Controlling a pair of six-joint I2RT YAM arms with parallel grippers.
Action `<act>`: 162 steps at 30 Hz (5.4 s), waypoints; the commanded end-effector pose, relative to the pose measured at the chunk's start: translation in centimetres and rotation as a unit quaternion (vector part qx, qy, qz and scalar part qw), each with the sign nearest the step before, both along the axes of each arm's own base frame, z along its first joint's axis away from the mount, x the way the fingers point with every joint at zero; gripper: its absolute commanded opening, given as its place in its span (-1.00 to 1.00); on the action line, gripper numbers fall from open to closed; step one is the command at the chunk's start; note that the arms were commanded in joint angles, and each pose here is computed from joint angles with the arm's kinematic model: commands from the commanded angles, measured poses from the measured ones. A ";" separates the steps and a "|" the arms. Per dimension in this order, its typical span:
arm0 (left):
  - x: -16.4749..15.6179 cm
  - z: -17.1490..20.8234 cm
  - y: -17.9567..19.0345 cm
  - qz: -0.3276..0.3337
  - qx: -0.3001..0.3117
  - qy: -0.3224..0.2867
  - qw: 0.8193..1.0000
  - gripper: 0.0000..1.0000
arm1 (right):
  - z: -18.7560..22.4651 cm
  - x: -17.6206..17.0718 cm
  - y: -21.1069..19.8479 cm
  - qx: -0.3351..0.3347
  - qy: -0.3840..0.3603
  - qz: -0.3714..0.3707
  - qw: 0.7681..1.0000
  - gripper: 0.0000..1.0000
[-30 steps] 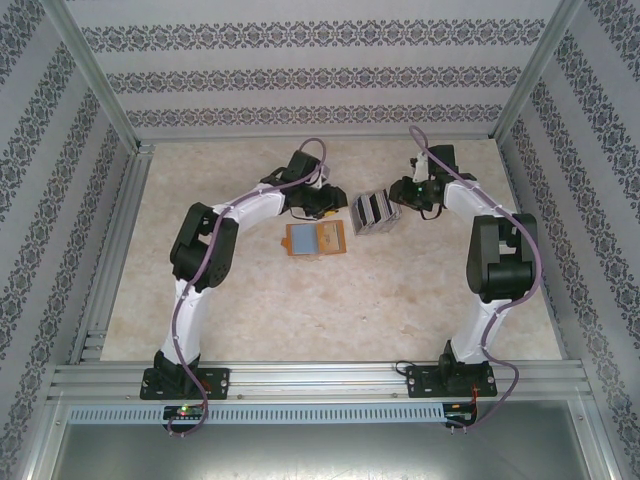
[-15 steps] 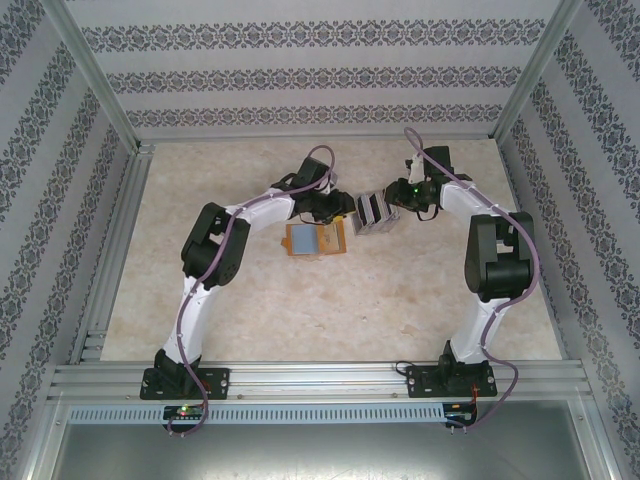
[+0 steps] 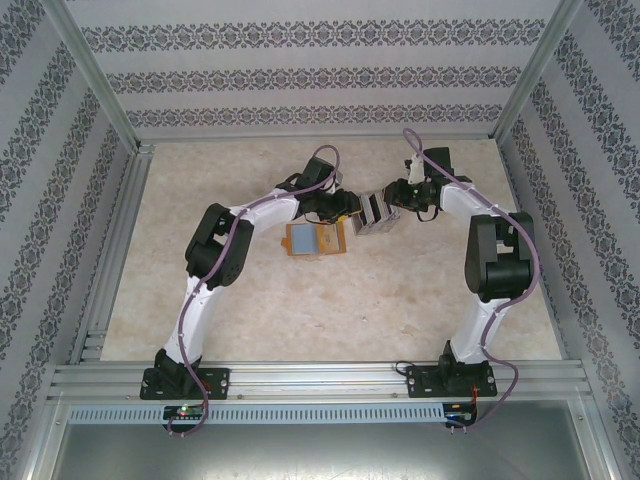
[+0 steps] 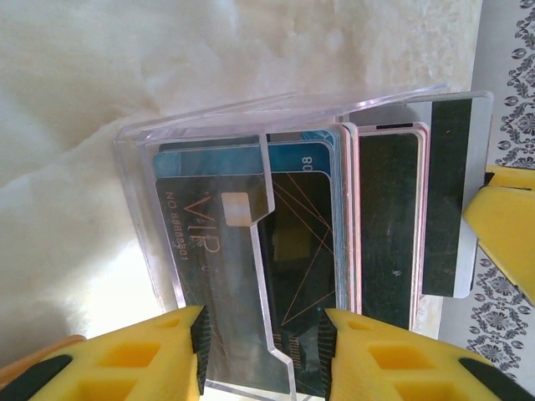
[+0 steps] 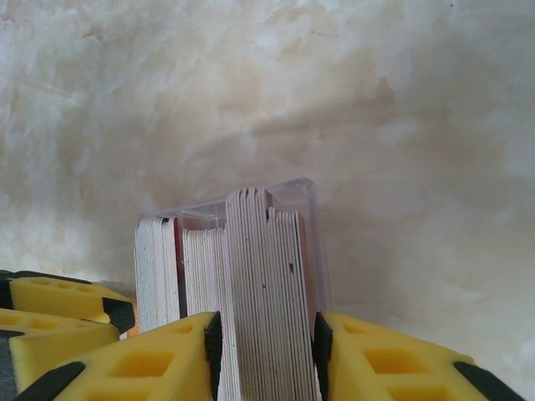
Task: Put the credit cards into the card holder
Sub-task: Pick up the credit card from the storage box, then insert the credit card into the card slot.
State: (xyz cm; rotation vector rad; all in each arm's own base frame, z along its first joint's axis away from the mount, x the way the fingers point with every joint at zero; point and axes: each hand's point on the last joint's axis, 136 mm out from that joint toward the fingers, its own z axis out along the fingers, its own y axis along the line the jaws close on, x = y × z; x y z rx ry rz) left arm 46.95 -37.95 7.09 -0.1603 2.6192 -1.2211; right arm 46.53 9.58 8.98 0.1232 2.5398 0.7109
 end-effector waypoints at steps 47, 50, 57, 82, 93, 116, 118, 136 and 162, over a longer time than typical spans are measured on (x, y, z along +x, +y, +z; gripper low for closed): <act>-0.2 -0.1 -1.9 -0.021 0.009 -0.005 1.000 -0.16 | 2.8 -1.3 1.2 0.041 -0.029 0.019 0.999 -0.25; -0.2 0.0 -1.8 -0.020 0.010 -0.007 1.000 -0.16 | 2.8 -1.4 1.2 0.042 -0.029 0.020 0.999 -0.26; -0.2 0.1 -1.8 -0.019 0.009 -0.007 1.000 -0.16 | 2.9 -1.4 1.0 0.040 -0.031 0.017 0.999 -0.27; -0.4 0.0 -1.7 -0.020 0.010 -0.007 1.000 -0.16 | 3.1 -1.4 0.6 0.044 -0.033 0.011 0.998 -0.56; -0.4 0.3 -1.7 -0.020 0.010 -0.009 1.000 -0.16 | 4.0 -1.7 0.4 0.043 -0.042 0.010 0.998 -0.69; -0.4 1.4 -1.7 -0.020 -0.001 -0.021 1.000 -0.15 | 7.9 -2.5 -0.6 0.024 -0.074 -0.003 0.997 -0.85; -0.4 1.5 -1.8 -0.020 -0.003 -0.022 1.000 -0.15 | 8.7 -2.7 -0.6 0.025 -0.080 -0.004 0.996 -0.85; 0.1 6.5 2.1 -0.012 0.041 -0.081 0.996 -0.15 | 12.6 -6.2 3.9 0.116 -0.091 0.027 0.989 -0.82; -5.4 0.7 17.2 0.048 0.146 -0.010 0.988 -0.19 | 0.6 -8.1 16.9 0.198 0.041 0.089 0.975 -0.82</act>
